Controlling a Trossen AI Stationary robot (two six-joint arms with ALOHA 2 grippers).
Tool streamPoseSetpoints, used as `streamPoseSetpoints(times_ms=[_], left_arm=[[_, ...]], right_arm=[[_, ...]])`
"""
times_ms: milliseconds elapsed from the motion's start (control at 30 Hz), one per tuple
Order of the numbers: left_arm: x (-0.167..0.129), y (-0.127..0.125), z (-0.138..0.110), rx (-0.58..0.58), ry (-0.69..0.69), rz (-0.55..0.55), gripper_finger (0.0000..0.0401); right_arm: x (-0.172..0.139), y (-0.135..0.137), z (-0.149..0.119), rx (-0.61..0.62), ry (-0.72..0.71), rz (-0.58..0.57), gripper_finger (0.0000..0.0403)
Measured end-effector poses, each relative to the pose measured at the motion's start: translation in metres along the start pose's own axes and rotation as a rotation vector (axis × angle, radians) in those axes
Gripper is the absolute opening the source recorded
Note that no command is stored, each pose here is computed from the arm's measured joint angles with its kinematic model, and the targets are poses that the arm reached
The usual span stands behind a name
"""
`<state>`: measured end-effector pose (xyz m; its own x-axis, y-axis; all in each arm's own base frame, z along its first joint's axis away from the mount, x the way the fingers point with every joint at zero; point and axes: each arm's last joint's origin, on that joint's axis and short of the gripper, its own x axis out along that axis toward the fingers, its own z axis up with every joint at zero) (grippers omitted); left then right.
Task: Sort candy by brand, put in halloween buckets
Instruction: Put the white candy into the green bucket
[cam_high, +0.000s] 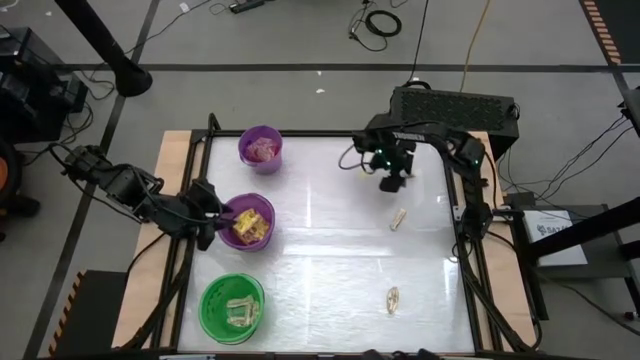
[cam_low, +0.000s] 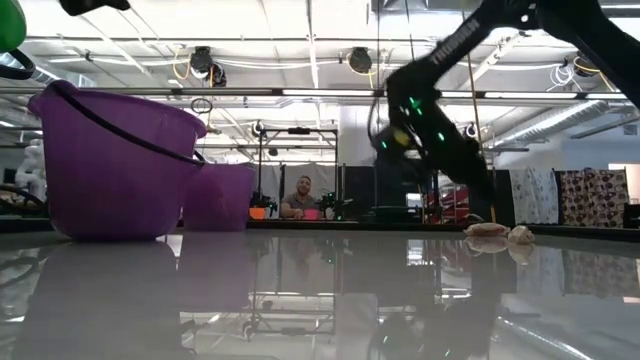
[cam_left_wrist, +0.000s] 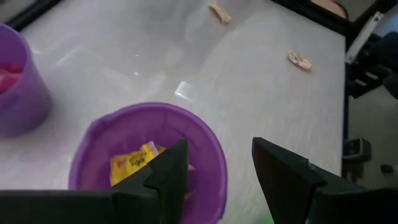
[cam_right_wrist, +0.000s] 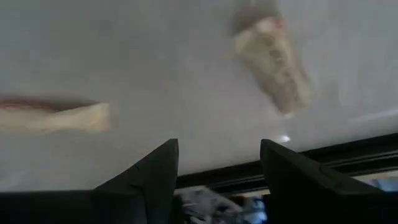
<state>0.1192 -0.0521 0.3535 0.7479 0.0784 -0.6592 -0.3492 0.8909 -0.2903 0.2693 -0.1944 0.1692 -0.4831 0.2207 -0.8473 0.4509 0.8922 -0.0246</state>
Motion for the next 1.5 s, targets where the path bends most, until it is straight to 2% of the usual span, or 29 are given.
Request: streamPoseSetpoints(times_ms=[167,533,767,1500], left_arm=[[0.001,0.003,0.003,-0.007,-0.064,0.068,0.0185],[0.004,0.010,0.009,-0.056,-0.088,0.119,0.0185],[0.004,0.010,0.010,-0.056,-0.087,0.120,0.0185],[0.004,0.010,0.010,-0.035,-0.085,0.122,0.0185]], right_arm=[[0.028,-0.012,0.003,0.016,0.015,-0.114,0.0219],[0.030,-0.019,0.017,-0.040,-0.125,-0.161,0.0207],[0.028,-0.020,0.024,-0.031,-0.192,-0.174,0.0203],[0.027,-0.020,0.026,0.007,-0.224,-0.176,0.0202]])
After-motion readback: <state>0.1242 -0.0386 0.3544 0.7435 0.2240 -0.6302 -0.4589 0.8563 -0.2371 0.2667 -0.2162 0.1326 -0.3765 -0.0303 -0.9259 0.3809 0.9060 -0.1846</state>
